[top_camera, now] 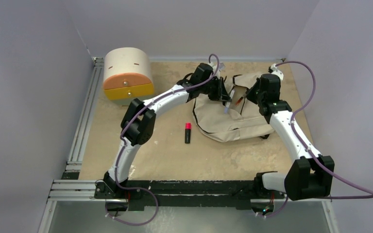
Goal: Pack the student bag
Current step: Place the stationery in the student bag.
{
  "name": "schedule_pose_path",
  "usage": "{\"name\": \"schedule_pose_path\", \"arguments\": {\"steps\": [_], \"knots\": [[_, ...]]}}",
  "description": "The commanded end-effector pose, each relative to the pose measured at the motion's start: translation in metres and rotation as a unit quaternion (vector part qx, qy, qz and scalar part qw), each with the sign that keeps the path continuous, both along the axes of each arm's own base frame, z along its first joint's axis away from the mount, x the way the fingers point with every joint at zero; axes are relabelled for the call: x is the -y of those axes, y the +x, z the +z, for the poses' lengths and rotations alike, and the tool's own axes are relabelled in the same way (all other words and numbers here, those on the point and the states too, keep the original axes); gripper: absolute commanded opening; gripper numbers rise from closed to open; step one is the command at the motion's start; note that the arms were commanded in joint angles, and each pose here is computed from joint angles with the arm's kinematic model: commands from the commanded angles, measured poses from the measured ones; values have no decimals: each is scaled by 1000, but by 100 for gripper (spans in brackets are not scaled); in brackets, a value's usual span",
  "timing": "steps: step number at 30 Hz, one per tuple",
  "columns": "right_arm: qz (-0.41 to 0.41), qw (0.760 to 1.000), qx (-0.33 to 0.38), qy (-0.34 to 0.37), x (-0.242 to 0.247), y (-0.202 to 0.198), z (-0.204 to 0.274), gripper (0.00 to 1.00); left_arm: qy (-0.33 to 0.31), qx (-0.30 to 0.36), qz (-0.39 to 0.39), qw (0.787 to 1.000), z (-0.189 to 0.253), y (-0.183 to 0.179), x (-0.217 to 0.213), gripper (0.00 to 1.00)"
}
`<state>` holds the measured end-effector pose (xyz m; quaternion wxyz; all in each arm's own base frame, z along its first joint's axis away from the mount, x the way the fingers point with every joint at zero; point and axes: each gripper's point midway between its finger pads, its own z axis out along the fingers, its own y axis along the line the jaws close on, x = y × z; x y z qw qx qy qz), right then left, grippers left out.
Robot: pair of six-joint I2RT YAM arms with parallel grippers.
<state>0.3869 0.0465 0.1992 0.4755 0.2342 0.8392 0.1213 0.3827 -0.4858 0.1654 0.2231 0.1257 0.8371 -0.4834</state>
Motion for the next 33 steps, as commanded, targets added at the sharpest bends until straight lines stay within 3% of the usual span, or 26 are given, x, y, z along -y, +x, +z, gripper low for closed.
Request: {"name": "schedule_pose_path", "arguments": {"steps": [1,10,27,28,33], "knots": [[22,995,87,34,-16,12,50,0,-62,9,-31,998,40,-8,14,0],[107,988,102,50,-46,10,49,0,-68,-6,-43,997,28,1,30,0],[124,986,106,34,-51,0,42,0,-95,6,-28,995,21,36,51,0],[118,987,106,32,-49,-1,42,0,-99,7,-30,995,21,36,52,1],[91,990,107,24,-40,-1,44,0,-98,9,-46,994,21,30,50,28]]}}
